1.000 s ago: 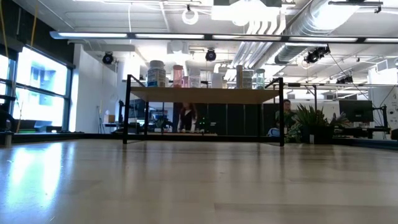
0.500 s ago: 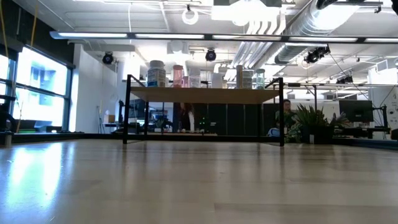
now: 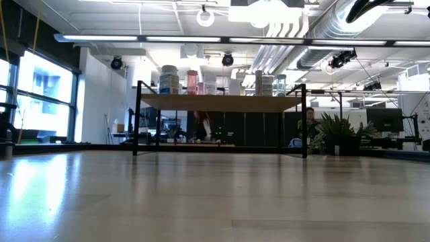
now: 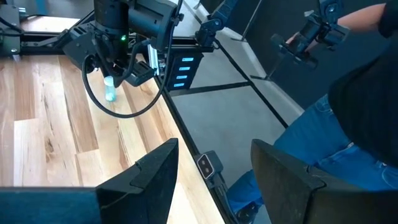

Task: Pick and place medicine bottles onto shelf by color
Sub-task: Put the green transparent pill bottle on the shelf

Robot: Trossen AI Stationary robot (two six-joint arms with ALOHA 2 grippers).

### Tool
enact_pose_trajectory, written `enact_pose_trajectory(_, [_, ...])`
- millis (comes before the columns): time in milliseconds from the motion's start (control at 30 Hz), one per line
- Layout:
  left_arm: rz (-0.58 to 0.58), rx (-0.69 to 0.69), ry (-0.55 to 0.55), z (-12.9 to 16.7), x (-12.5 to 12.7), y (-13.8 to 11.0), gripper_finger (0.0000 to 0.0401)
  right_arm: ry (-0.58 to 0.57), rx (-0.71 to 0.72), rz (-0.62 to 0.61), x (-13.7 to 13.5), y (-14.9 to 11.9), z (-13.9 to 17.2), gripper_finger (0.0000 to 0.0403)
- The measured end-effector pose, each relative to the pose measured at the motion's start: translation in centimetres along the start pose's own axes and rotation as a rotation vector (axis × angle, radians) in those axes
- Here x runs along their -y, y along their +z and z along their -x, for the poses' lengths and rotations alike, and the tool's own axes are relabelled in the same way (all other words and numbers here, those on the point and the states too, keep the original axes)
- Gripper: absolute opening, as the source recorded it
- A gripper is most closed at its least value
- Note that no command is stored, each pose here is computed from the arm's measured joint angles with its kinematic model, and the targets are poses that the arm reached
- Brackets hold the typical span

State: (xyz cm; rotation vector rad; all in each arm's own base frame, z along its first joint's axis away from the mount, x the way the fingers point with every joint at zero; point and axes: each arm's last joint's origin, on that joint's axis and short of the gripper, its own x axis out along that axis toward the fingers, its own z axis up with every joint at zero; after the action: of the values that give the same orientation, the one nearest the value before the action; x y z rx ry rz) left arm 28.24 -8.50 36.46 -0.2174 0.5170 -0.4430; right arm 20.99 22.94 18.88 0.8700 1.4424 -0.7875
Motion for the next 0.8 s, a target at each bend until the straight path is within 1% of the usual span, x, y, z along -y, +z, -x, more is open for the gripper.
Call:
enact_pose_trajectory(133, [0.002,0.004,0.014,0.0,-0.1,0.0,0.0193,0.006,-0.012,0.0,0.0,0.0,0.1,0.0089])
enact_pose_trajectory(267, [0.003,0.006,0.023,0.0,-0.2,0.1,0.0193,0.031,-0.05,-0.001,-0.6,-0.2,0.7,0.0093])
enact_pose_trajectory(433, [0.018,0.009,0.052,0.3,-1.1,0.2,0.0193,0.119,-0.07,0.006,-2.2,0.1,2.9,0.0095])
enact_pose_trajectory(633, [0.004,-0.005,0.113,1.1,-2.9,0.3,0.0193,0.24,0.015,0.054,-4.1,2.0,5.9,0.0095])
enact_pose_trajectory(800, [-0.025,0.013,0.184,2.0,-4.5,0.6,0.0193,0.276,0.114,0.108,-5.0,4.3,8.5,0.0095])
